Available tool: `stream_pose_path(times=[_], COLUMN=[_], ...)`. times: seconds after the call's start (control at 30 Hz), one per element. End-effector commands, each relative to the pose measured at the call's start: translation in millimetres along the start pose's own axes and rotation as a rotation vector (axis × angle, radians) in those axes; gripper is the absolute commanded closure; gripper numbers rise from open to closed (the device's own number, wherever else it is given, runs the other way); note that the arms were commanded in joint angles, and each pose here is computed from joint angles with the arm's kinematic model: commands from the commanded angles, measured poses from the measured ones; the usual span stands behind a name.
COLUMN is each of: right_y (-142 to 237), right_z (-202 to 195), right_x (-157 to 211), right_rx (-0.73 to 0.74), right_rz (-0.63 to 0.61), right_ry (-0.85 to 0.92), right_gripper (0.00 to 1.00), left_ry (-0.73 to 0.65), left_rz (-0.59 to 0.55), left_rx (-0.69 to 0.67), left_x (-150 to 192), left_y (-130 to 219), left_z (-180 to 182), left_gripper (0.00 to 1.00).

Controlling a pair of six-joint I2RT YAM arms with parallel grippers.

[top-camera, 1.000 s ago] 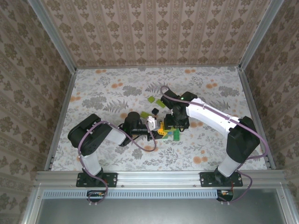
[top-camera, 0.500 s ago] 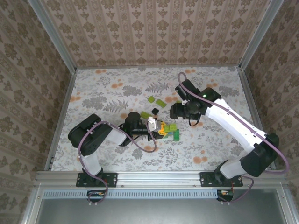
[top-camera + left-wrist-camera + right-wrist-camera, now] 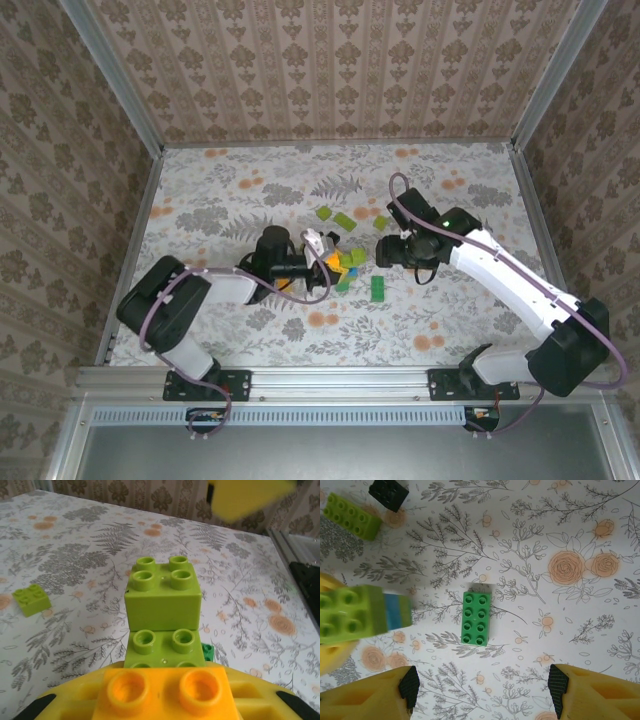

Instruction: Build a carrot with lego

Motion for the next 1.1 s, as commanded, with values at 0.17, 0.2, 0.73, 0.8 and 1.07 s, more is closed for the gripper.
stream_pose_path(times=[0.17, 0.2, 0.73, 0.8, 1.07], right_y=[-9.1, -9.2, 5.5, 1.1, -14.4], right_z=[-4.6, -5.9, -19.0, -16.0, -8.9], right_x=[4.6, 5.4, 3.7, 4.4, 6.4], right_rx=[-0.089, -0.096, -0.204, -0.224, -0.265], right_rz=[-0.065, -0.072, -0.153, -0.142, -0.102], right_ry=[0.042, 0.047, 0.072, 0.077, 0.092], right_gripper=[0.28, 0.28, 0.28, 0.28, 0.28], left_ry=[0.158, 0.169, 0.671, 0.739, 0.872], left_rz=[0.033, 0.043, 0.175, 0.161, 0.255], left_rx=[-0.076, -0.093, -0.471, -0.517, -0.583], left_x=[-60.5, -68.2, -69.4, -64.1, -36.0], left_y=[33.6, 38.4, 156.4, 174.6, 195.4], left_z=[17.7, 21.8, 100.1, 116.4, 175.0], left_gripper=[0.8, 0.8, 0.67, 0.7, 0.74])
Point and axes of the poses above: each hand's point on the last joint's axis, 136 mm out from that joint toward the fingers, its own y axis back along the fingers, its own z axis along the line the jaws close on, x = y × z, the point moved 6 cm from there along y, back along the fingers, and after that the axes turned 12 degrees about -y, right-handed, at the moved point
